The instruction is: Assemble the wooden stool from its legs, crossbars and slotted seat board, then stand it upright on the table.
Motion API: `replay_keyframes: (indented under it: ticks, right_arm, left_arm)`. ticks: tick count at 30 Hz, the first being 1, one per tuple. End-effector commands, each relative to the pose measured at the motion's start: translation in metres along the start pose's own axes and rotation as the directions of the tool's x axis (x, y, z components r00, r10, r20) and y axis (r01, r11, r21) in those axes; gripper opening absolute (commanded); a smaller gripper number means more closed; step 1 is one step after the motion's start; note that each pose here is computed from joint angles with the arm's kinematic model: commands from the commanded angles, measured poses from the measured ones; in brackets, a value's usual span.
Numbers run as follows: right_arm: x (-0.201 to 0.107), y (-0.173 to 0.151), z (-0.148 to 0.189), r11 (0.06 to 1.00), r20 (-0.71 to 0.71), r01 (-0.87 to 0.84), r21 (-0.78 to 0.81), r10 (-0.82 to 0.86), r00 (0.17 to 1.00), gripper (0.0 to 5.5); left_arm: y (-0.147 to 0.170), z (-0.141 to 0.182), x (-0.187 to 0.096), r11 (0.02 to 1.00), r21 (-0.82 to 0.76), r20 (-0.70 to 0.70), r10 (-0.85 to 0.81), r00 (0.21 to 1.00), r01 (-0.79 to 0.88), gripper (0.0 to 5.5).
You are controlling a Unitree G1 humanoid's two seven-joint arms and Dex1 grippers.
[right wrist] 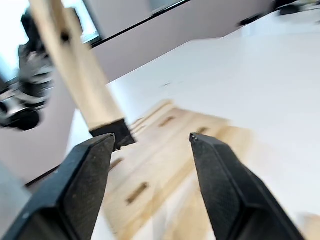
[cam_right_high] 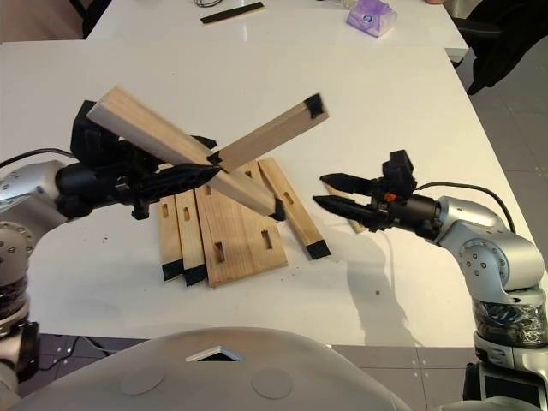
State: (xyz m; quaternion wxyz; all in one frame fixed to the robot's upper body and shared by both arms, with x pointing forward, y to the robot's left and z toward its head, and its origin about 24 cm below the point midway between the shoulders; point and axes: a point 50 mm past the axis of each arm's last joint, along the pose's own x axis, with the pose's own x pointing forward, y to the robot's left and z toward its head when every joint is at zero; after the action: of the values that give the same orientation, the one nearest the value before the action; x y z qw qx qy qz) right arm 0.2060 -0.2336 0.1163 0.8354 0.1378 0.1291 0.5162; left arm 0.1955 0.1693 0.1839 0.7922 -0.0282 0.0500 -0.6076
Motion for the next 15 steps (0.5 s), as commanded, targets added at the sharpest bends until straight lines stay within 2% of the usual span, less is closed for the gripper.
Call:
replay_keyframes:
  ticks: [1, 4, 15]
  right_arm:
    - [-0.009, 0.002, -0.007, 0.997, 0.020, 0.077, -0.012, -0.077, 0.997, 2.77]
    - [-0.009, 0.007, -0.013, 0.995, 0.022, 0.094, -0.017, -0.093, 0.995, 2.77]
    - [-0.005, 0.013, -0.020, 0.993, 0.008, 0.108, -0.039, -0.107, 0.994, 2.77]
  left_arm:
    - [-0.016, -0.008, -0.017, 0.998, 0.069, -0.146, -0.003, 0.989, 0.013, 2.03]
    - [-0.028, -0.011, -0.024, 0.999, 0.048, -0.179, -0.015, 0.984, 0.024, 2.03]
    - [-0.028, -0.026, -0.030, 0.997, 0.072, -0.289, -0.011, 0.957, 0.033, 2.03]
